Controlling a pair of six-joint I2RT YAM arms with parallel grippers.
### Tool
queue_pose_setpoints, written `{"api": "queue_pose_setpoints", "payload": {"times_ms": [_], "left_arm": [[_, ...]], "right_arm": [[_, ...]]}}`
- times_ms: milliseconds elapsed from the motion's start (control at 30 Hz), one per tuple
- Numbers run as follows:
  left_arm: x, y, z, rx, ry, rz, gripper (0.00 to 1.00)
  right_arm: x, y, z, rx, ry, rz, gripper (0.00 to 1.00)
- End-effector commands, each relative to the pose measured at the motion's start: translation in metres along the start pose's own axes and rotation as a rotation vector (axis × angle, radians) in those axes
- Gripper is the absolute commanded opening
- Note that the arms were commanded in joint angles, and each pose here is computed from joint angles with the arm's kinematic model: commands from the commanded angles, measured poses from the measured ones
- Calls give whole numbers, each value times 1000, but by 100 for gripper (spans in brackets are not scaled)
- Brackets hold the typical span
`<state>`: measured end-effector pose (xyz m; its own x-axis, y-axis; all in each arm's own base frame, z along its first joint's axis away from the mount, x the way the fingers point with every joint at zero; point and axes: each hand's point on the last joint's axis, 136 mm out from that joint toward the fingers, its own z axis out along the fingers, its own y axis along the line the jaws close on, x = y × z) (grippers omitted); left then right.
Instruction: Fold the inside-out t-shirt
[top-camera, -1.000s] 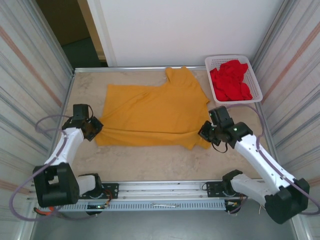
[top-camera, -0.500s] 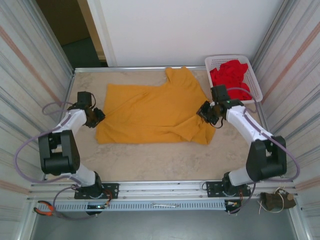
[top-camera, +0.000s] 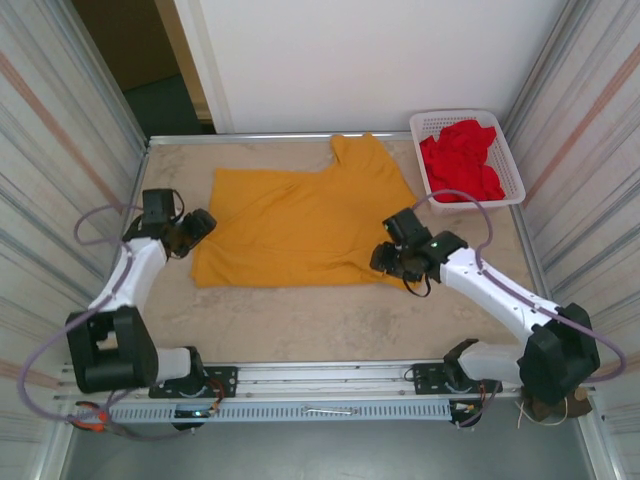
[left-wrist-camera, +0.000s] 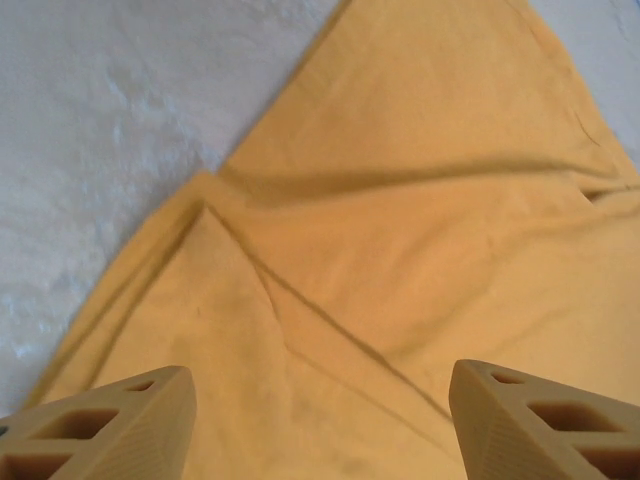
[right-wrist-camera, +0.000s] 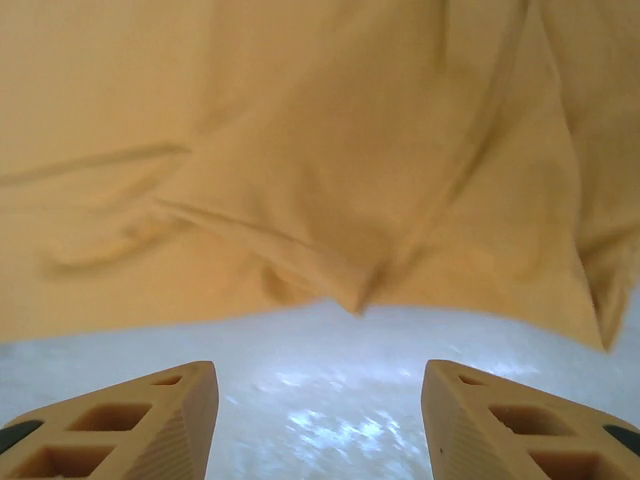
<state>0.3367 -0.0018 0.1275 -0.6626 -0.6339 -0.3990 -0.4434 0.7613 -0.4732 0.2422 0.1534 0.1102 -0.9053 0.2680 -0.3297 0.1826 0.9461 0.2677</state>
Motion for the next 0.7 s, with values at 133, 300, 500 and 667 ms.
{"api": "queue_pose_setpoints", "payload": {"times_ms": [133,300,500,667], "left_arm": [[42,1,-15,92,60,-56,71],[50,3,-22,101,64,-60,72],[53,3,-24,111,61,-74,72],[55,4,-22,117,66,-79,72]], "right_arm": [[12,-21,30,171,31,-45,53],[11,-6,48,161,63,-60,49],[7,0,60,176,74,-70,32],[-4,11,58,148,71,-81,0]]}}
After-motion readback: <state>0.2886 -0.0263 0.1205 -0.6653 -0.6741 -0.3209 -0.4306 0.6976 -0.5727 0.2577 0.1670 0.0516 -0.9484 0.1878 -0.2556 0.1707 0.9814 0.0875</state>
